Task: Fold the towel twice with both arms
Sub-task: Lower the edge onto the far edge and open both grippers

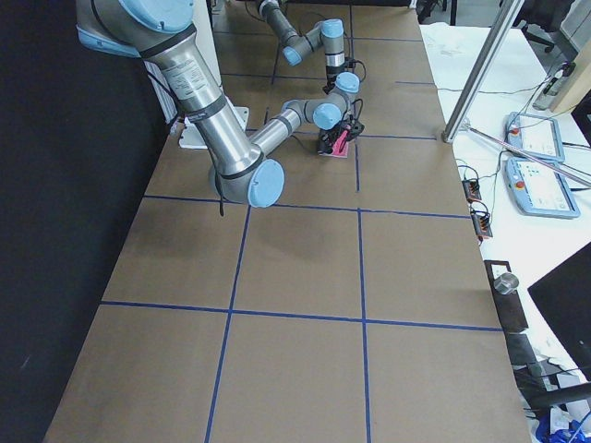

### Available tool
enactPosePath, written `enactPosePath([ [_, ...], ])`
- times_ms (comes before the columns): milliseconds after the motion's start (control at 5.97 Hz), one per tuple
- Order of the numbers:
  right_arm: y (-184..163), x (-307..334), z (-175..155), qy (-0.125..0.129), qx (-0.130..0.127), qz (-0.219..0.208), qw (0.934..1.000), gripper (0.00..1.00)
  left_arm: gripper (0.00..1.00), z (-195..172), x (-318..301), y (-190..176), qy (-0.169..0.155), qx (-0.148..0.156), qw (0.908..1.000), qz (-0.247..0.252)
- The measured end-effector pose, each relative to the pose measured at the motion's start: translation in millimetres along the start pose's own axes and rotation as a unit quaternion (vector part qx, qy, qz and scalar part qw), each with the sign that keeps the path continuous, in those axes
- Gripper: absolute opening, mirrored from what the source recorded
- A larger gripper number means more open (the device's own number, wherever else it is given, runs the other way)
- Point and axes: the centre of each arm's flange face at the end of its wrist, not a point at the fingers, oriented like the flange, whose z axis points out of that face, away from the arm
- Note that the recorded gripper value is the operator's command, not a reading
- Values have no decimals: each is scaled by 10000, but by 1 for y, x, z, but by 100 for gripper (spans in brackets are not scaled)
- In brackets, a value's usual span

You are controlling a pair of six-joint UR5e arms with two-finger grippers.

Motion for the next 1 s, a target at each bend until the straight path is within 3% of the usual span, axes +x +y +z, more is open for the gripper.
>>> enactPosePath([
  [837,-15,3,6,98,-169,217,9996,0,3,21,1,-18,271,-112,9983,-497],
  [1005,-17,4,9,110,-178,231,9995,45,56,22,2,-20,335,-87,9979,-553],
])
